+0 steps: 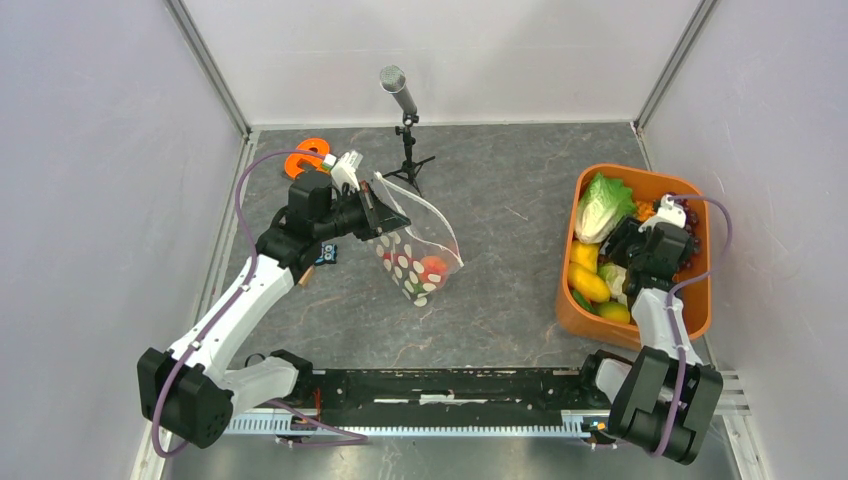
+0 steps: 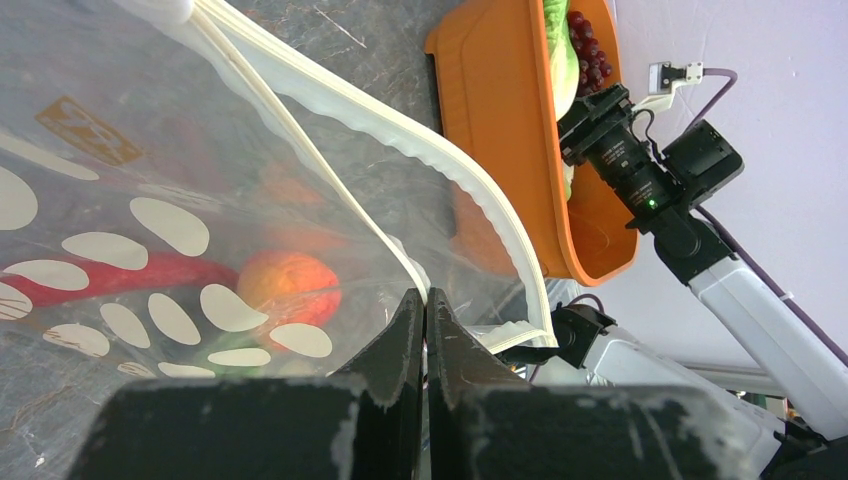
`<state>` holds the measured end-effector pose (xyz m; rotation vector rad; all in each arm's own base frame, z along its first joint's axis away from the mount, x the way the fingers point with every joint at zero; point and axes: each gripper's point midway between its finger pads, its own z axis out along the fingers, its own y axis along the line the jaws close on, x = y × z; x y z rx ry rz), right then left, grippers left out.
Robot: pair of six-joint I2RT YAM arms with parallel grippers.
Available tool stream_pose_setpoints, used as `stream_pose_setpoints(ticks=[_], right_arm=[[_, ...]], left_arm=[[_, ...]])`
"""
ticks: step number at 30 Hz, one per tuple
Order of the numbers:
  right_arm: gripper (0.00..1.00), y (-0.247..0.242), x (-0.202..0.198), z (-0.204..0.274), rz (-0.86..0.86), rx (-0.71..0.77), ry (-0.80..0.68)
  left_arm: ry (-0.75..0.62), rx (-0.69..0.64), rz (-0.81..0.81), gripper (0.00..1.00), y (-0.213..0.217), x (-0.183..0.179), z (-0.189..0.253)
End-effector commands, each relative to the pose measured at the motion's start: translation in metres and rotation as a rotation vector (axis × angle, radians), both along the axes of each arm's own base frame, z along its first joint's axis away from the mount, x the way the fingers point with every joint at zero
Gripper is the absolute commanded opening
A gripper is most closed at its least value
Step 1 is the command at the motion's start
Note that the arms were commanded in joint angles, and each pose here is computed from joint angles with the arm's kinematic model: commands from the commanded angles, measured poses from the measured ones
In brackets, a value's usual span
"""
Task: Place the food in the zip-top bag and seal the zipper
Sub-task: Pick up the fake fruit from the bin.
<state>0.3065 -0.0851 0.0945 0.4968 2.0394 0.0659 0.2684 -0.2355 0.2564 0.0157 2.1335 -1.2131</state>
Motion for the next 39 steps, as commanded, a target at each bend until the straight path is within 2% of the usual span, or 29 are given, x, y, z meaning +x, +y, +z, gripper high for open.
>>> stream_pose_setpoints(ticks=[1,4,10,14,20,25,28,31,34,36,39], right_arm=[[0.7,0.0,0.017,0.038,0.051,-0.068,-0.121],[0.75,-0.017,0.014,0.037,-0.025,-0.108,-0.065],[0.73,-0.01,0.01,0.017,-0.007,-0.057,-0.016],[0.75,-0.021,0.001,-0.005,-0.061,-0.06,0.127],[0.74,-0.02,0.004,0.016,-0.04,-0.08,0.102],[0.74,-0.037,-0.013,0.049,-0.132,-0.159,0.116],[0.71,-0.03,-0.025,0.045,-0.153,-0.116,0.127],[0.66,-0.037,-0.043,0.03,-0.231,-0.136,0.166],[0.66,-0.044,-0.056,0.02,-0.283,-0.15,0.221],[0.67,-0.042,-0.055,0.017,-0.275,-0.142,0.234],[0.67,-0.027,-0.035,0.026,-0.163,-0.108,0.152]], left_arm=[[-0.055,-0.014,-0.032,0.02,-0.004,0.002,0.013],[-0.057,-0.012,-0.029,0.02,-0.004,0.003,0.011],[-0.055,-0.004,-0.029,0.02,-0.002,0.002,0.008],[-0.052,0.0,-0.03,0.02,-0.002,0.001,0.007],[-0.047,0.009,-0.03,0.02,-0.001,0.001,0.004],[-0.051,0.018,-0.029,0.02,-0.001,0.002,0.005],[-0.056,0.019,-0.036,0.02,-0.002,0.003,0.007],[-0.063,0.033,-0.041,0.02,-0.001,0.002,0.008],[-0.068,0.051,-0.047,0.02,0.001,0.001,0.006],[-0.07,0.063,-0.052,0.02,0.002,0.0,0.004],[-0.075,0.075,-0.053,0.02,0.004,-0.001,0.002]])
